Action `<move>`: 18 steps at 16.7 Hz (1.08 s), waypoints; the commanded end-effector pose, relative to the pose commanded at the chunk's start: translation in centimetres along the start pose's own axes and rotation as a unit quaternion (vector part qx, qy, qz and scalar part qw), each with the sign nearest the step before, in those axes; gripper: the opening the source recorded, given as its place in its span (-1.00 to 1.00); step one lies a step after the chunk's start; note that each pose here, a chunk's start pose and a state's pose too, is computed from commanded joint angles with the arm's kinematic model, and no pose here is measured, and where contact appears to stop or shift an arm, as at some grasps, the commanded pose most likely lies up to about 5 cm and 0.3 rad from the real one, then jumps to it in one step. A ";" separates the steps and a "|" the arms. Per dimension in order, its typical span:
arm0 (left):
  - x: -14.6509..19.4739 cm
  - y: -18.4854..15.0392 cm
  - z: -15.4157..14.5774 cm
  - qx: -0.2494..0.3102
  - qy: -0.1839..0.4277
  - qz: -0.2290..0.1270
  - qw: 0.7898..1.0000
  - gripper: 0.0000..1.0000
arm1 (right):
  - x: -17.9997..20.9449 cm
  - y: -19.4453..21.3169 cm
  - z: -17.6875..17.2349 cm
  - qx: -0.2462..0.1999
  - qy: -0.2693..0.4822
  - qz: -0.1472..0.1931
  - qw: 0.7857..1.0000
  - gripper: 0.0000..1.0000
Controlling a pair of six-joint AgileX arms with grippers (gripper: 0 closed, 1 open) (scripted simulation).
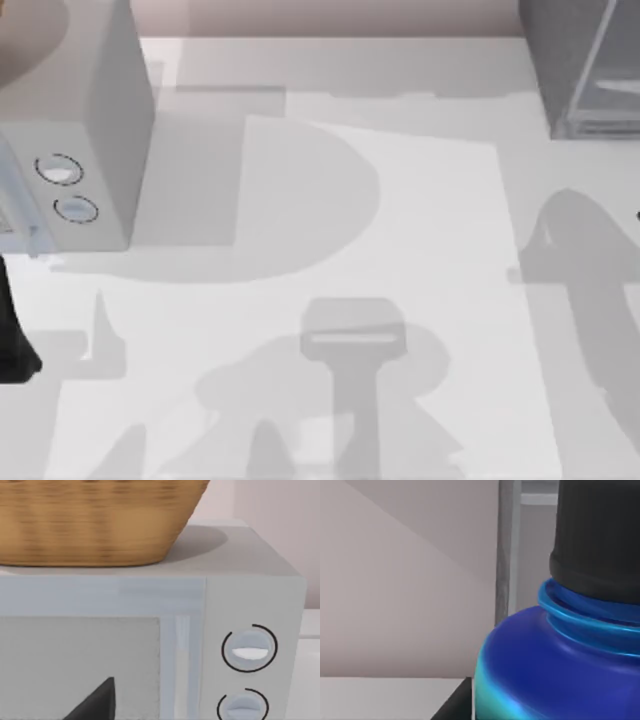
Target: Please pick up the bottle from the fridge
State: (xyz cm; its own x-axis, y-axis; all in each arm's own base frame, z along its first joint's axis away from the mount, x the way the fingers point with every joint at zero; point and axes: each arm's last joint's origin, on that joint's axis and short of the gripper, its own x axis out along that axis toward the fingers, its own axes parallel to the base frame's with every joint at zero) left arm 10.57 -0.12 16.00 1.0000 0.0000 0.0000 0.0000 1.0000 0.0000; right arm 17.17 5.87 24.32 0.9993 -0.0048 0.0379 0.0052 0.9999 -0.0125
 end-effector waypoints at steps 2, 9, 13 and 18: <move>0.0 0.0 0.0 0.000 0.000 0.000 1.000 1.00 | 2.3 3.1 -0.4 -0.006 0.020 0.000 1.000 -1.00; 0.0 0.0 0.0 0.000 0.000 0.000 1.000 1.00 | 5.8 17.3 -6.6 -0.033 0.051 0.003 0.998 -1.00; 0.0 0.0 0.0 0.000 0.000 0.000 1.000 1.00 | 4.3 24.3 -10.6 -0.020 0.034 0.003 0.999 -1.00; 0.0 0.0 0.0 0.000 0.000 0.000 1.000 1.00 | 2.5 28.4 -13.0 0.005 0.018 0.002 1.000 -1.00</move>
State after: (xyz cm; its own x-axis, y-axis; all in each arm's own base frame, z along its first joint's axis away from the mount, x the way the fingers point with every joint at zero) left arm 10.57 -0.12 16.00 1.0000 0.0000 0.0000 0.0000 1.0000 0.0000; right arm 20.31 34.04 11.03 1.0000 -0.0012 0.0026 0.0012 1.0000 -0.0021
